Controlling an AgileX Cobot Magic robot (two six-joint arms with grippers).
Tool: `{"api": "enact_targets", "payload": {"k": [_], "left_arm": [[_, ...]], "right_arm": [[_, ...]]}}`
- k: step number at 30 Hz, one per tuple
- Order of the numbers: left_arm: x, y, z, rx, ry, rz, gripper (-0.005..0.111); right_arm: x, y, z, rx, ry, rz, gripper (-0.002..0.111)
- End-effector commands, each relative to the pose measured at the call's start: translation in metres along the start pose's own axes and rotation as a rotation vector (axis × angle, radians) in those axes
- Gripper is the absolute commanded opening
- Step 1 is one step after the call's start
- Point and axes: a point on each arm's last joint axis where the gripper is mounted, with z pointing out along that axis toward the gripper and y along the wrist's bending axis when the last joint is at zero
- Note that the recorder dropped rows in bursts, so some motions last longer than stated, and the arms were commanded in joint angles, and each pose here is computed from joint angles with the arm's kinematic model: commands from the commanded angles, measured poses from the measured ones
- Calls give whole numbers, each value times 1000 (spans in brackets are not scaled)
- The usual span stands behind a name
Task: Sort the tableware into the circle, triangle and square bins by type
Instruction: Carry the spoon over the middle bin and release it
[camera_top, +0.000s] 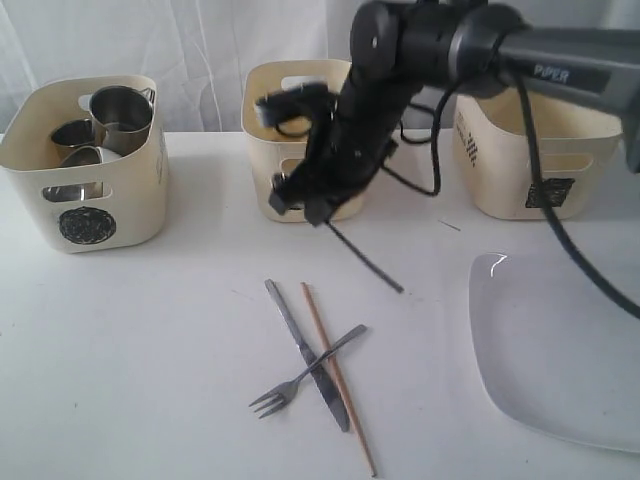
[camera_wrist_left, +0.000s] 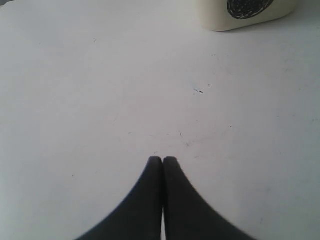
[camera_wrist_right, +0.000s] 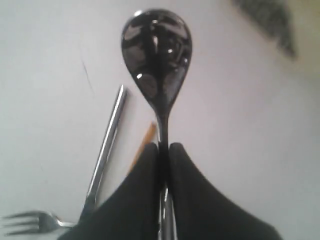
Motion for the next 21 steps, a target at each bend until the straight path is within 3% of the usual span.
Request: {"api": "enact_targets", "payload": {"k": [1,6,14,19,21], "left_arm": [[1,-1,0,5,-3,-2,0],[1,-1,0,5,-3,-2,0],[1,-1,0,5,-3,-2,0],[1,-1,0,5,-3,-2,0],[1,-1,0,5,-5,-2,0]], "right_arm": [[-29,-4,-49,77,-259,-9,0],[-44,-24,-59,109,-489,160,0],[-70,-41,-65,156,-881,285,0],[-78,-65,-26,289,-1094,316,0],[-75,-73,-11,299,-1076,333,1]]}}
